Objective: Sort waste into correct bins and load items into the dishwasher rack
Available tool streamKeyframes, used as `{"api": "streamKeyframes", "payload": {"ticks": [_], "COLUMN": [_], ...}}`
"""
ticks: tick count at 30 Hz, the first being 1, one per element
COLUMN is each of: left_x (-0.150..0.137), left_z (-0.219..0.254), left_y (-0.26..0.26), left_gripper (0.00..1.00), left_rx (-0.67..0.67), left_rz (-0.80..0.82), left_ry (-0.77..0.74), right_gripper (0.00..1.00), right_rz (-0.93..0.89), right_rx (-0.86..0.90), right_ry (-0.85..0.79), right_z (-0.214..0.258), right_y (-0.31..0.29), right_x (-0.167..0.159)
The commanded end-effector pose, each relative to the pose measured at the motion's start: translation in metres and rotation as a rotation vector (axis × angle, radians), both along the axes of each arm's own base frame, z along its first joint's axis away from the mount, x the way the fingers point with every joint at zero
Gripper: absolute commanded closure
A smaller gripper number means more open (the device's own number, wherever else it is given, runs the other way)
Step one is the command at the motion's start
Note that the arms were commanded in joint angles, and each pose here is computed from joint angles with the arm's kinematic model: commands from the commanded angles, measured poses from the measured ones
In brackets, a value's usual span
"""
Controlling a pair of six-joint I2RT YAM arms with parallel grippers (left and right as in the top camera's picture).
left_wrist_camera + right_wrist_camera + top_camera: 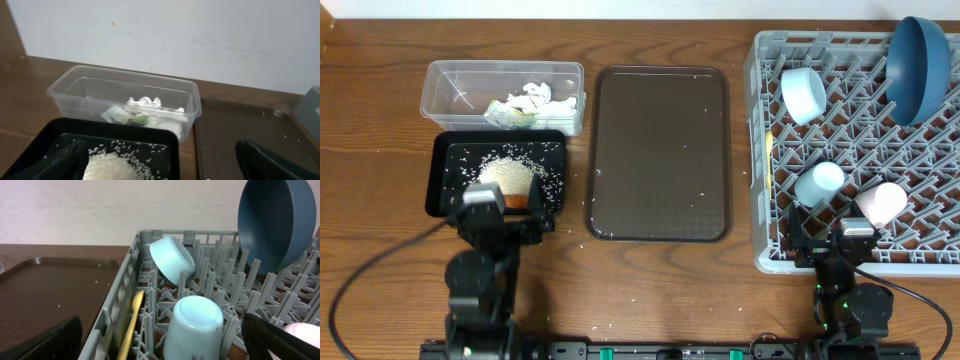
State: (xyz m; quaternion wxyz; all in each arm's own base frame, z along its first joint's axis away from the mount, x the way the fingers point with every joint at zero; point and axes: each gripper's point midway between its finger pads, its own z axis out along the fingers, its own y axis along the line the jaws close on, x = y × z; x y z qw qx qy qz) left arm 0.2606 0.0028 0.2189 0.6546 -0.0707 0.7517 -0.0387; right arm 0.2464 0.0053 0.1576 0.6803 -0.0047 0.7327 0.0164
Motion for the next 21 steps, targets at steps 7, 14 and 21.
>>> {"api": "streamKeyframes", "payload": {"ticks": [7, 14, 21], "left_x": [-0.018, -0.018, -0.015], "left_z": [-0.025, -0.041, -0.067], "left_y": [0.008, 0.005, 0.004], "left_gripper": [0.04, 0.04, 0.04], "left_rx": [0.014, 0.013, 0.011], "left_rz": [0.024, 0.01, 0.006], "left_ry": [-0.099, -0.101, -0.047], "right_gripper": [0.01, 0.01, 0.01], "right_rz": [0.02, 0.02, 0.02], "right_rx": [0.014, 0.014, 0.014], "right_ry": [-0.001, -0.001, -0.001], "right_z": [0.0, 0.0, 0.0], "right_y": [0.005, 0.005, 0.005], "right_x": [0.0, 0.0, 0.0]}}
